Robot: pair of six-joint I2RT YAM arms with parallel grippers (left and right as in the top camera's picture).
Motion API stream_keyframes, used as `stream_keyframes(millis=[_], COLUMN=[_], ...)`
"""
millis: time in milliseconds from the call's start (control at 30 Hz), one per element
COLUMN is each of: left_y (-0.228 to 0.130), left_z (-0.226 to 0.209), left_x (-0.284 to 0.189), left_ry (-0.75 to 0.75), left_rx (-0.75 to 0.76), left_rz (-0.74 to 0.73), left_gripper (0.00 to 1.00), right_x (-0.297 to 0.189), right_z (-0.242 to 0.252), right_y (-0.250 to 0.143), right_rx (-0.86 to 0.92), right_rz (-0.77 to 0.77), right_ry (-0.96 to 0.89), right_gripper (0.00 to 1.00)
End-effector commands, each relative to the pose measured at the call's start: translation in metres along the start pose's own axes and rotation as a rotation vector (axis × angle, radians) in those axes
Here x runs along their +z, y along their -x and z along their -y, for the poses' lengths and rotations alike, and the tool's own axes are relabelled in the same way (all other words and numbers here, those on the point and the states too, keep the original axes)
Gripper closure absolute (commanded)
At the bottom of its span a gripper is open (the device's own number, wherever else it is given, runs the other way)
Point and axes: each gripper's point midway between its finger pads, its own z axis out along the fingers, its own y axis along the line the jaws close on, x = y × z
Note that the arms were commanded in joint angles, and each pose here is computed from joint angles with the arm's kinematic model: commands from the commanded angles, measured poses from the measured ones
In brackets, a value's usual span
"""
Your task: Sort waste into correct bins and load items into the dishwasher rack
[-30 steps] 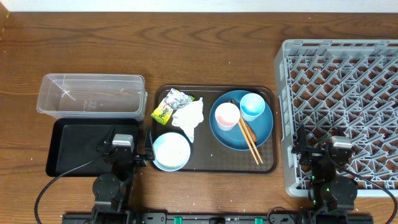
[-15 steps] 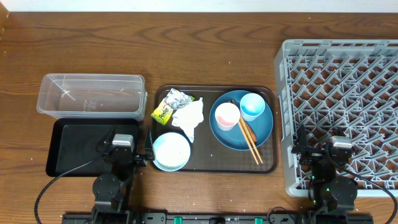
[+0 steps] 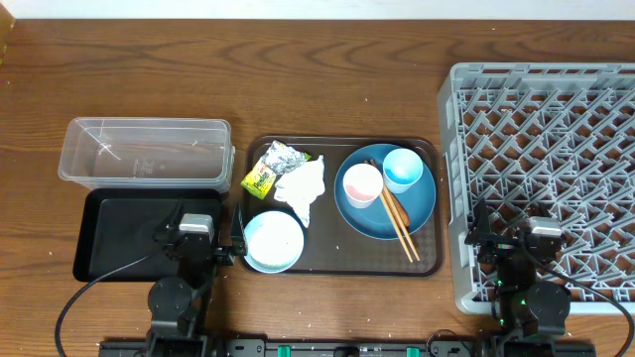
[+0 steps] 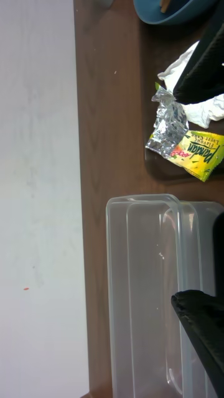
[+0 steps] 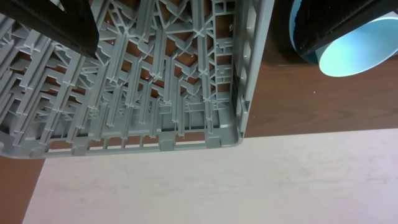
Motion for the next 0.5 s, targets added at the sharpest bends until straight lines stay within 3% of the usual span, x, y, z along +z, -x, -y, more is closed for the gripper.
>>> stream_keyframes(millis=[0, 467], left_y=[-0.0136, -0.0052], left_z=[0.0007, 0.0009], left_x=[0.0, 0.0003], left_ry=[-0.006, -0.007], left_rx=[0.005, 0.001], left_rz=[-0.047, -0.013], left_gripper=[0.02, 0.02], right_x=[-0.0004, -0.0004], right_z=[-0.0038, -0.0038], right_y=[0.0, 0.0], right_rx=[0.008, 0.008], right_rz=[0.002, 0.002], right_ry=[0.013, 0.013], right_gripper=[0.01, 0.01])
